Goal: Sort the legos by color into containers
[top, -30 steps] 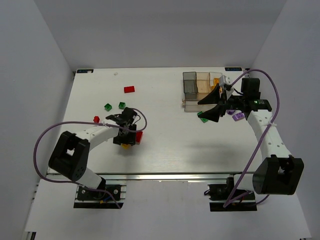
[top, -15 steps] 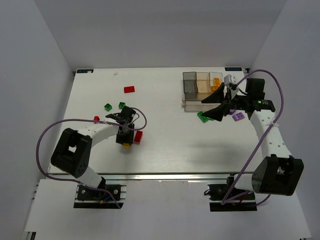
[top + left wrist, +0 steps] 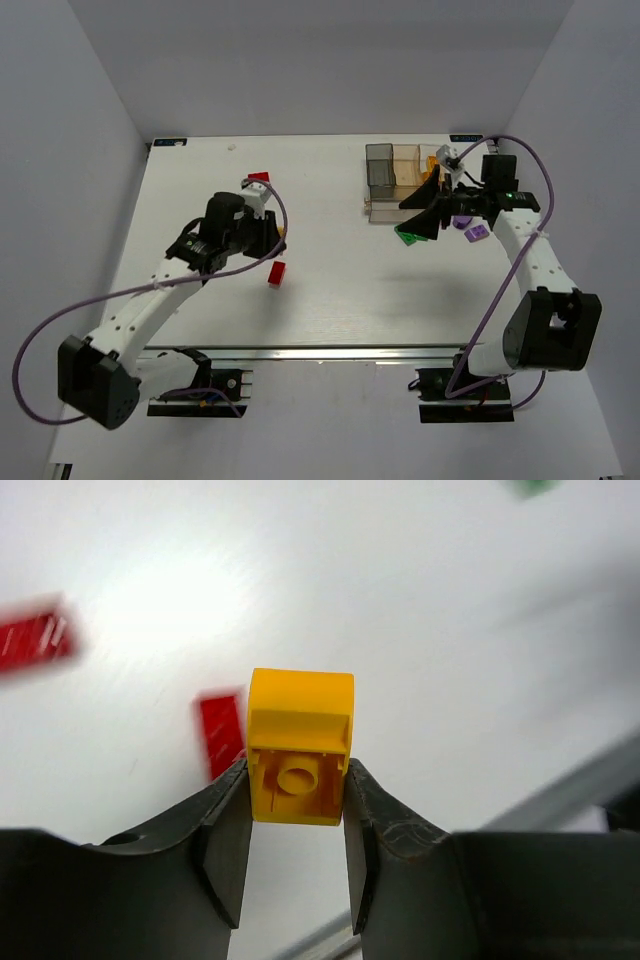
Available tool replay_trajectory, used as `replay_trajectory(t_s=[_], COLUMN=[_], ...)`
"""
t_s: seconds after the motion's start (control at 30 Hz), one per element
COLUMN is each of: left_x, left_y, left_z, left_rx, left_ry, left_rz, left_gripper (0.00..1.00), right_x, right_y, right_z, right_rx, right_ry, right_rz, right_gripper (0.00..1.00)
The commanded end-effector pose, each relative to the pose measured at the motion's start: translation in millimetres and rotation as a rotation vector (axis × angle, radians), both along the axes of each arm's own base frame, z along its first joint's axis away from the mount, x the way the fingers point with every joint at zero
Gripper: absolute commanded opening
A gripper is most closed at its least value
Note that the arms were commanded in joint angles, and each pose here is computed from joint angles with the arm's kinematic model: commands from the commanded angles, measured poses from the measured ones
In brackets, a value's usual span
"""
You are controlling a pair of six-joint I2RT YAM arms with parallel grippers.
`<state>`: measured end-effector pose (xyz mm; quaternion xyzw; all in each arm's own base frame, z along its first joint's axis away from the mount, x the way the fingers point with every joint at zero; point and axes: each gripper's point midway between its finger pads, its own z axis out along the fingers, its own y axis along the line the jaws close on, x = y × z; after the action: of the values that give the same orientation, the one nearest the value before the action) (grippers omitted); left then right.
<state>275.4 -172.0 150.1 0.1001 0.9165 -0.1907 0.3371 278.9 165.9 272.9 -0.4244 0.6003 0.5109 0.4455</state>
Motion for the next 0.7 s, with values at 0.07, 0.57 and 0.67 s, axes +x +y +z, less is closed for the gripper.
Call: replay_trajectory(t_s=[0.07,0.57,0.67], left_x=[-15,-39,-63], left_y=[-78,-158,-164], left_z=[96,78,84], left_rx=[-0.344,-0.481,-0.576], left_ry=[-0.355,-0.405,-0.368], left_rz=[-0.487,-1.132,-1.239], left_gripper=[0.00,0.00,0.00], right_x=[18,-19,-29], right_y=[17,60,61], right_z=[-15,-31,-54], right_rx=[-0.087,-0.101,-0.156], right_ry=[0.185,-0.106,-0.250], right_rz=[-0.051,0.212,0.234], right_gripper=[0.74,0.89,0.89])
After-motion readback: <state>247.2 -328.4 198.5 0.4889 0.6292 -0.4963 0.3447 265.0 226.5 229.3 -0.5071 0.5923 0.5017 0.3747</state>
